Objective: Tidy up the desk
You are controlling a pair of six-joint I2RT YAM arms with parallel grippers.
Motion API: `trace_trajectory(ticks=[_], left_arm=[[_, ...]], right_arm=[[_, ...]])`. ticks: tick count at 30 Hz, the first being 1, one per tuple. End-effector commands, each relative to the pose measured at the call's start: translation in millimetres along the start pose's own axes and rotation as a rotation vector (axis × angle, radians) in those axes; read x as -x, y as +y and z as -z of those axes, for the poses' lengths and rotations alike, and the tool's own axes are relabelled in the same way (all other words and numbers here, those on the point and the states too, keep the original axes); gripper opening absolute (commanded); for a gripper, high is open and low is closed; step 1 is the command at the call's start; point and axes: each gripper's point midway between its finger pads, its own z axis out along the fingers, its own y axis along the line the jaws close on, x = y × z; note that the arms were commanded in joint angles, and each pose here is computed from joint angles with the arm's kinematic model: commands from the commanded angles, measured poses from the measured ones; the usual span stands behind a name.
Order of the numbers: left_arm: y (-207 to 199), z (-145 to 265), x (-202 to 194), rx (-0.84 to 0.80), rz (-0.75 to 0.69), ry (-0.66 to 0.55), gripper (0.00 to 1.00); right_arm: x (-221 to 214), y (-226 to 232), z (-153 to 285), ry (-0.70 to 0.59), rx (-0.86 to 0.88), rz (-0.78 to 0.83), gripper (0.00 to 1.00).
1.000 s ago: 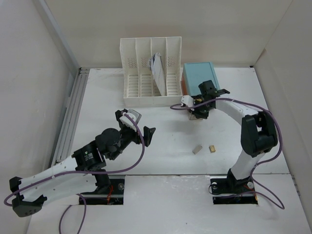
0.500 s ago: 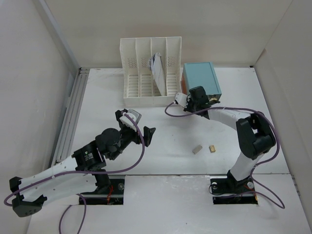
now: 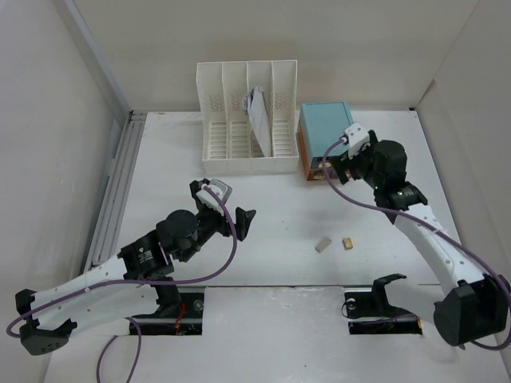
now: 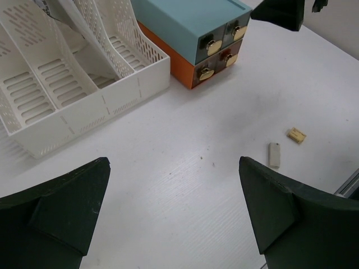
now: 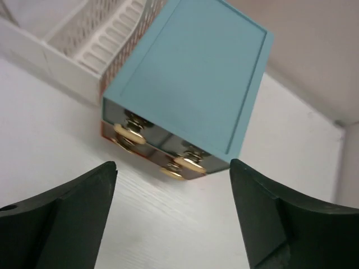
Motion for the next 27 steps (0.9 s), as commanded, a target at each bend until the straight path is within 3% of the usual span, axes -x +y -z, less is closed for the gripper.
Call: trace_trajectory(ticks=[1, 11, 22, 27], left_arm=[[-3, -1, 9, -0.013, 0.027, -0.041, 1.0], [-1, 1, 12, -0.005, 0.031, -0.051, 1.0], [0, -1, 10, 0.006, 0.027, -0.044, 1.0], [0, -3, 8, 0.007, 0.023, -0.035, 1.0]], right_arm=[[-9, 25, -7, -0.001, 0.05, -0.392, 0.83], [-108, 10, -23, 0.141, 0.028, -0.891, 0.65], [-147, 26, -73, 0.253, 0.2, -1.057, 0.54], [-144, 19, -94, 0.212, 0.219, -1.087, 0.54]])
